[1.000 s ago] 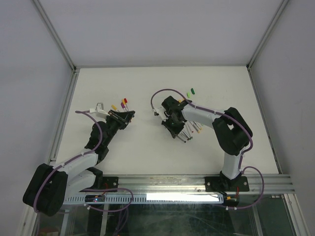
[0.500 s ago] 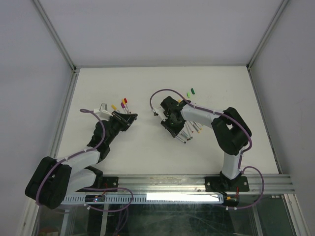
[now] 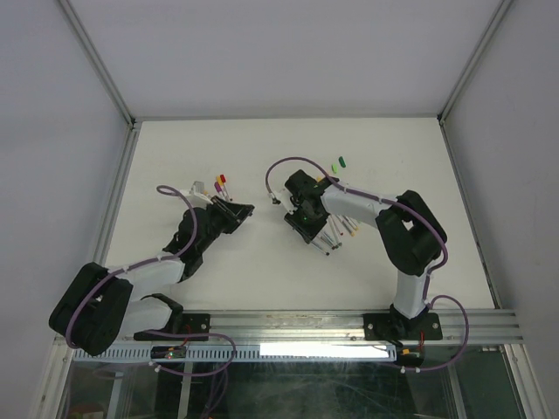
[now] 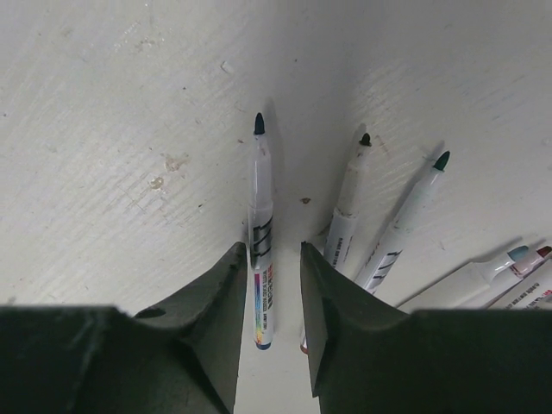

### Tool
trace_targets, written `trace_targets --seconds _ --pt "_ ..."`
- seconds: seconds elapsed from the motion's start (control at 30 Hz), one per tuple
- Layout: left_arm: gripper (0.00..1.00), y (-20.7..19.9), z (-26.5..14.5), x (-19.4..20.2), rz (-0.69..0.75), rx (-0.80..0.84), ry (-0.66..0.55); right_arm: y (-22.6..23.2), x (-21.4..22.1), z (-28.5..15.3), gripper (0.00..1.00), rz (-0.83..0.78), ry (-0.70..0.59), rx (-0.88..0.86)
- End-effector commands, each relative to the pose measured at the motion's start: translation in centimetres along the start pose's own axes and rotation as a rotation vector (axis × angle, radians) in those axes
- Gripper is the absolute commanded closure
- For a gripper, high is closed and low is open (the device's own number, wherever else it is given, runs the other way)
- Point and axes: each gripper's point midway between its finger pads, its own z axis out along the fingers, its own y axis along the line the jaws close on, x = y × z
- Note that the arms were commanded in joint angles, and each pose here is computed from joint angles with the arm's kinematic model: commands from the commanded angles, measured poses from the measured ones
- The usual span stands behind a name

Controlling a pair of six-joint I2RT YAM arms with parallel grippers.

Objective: Open the pen caps
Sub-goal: Place the pen at the center of the board, then place the pen cap at the center of the board.

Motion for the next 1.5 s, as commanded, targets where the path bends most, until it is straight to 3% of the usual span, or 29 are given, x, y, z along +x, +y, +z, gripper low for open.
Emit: trace_targets --seconds 0.0,0.33,0.57,0.83,1.03,1.13,1.23,1.47 --pt "1.00 -1.2 1.6 -0.3 0.013 -0.029 -0.010 -0.1 -3.0 -2.6 0.67 -0.027 -0.134 0.016" --pt "1.00 0.8 4.3 1.8 0.072 -0.230 0.033 -0.1 -4.0 -4.7 0.67 -0.041 -0.208 0.000" --pt "1.00 2.2 8.0 4.6 0.149 -0.355 0.167 -0.7 -4.8 -7.4 0.67 -0.031 -0.309 -0.042" --pt "1.00 3.7 11.3 6.4 0.277 -0.480 0.212 -1.7 -5.3 -9.5 0.67 -0.011 -0.395 -0.038" --pt "0.93 5.6 12.6 7.2 0.348 -0.580 0.254 -2.1 -5.2 -9.7 0.67 0.001 -0.403 -0.045" --pt "0.79 6.2 12.6 7.2 0.355 -0.602 0.247 -2.1 -5.1 -9.7 0.67 0.002 -0.403 -0.047" --pt "0.74 6.3 12.6 7.0 0.359 -0.607 0.240 -2.1 -5.1 -9.6 0.67 0.003 -0.402 -0.047" --pt "0.71 6.1 12.5 6.8 0.363 -0.606 0.231 -2.2 -5.1 -9.7 0.67 0.004 -0.405 -0.048"
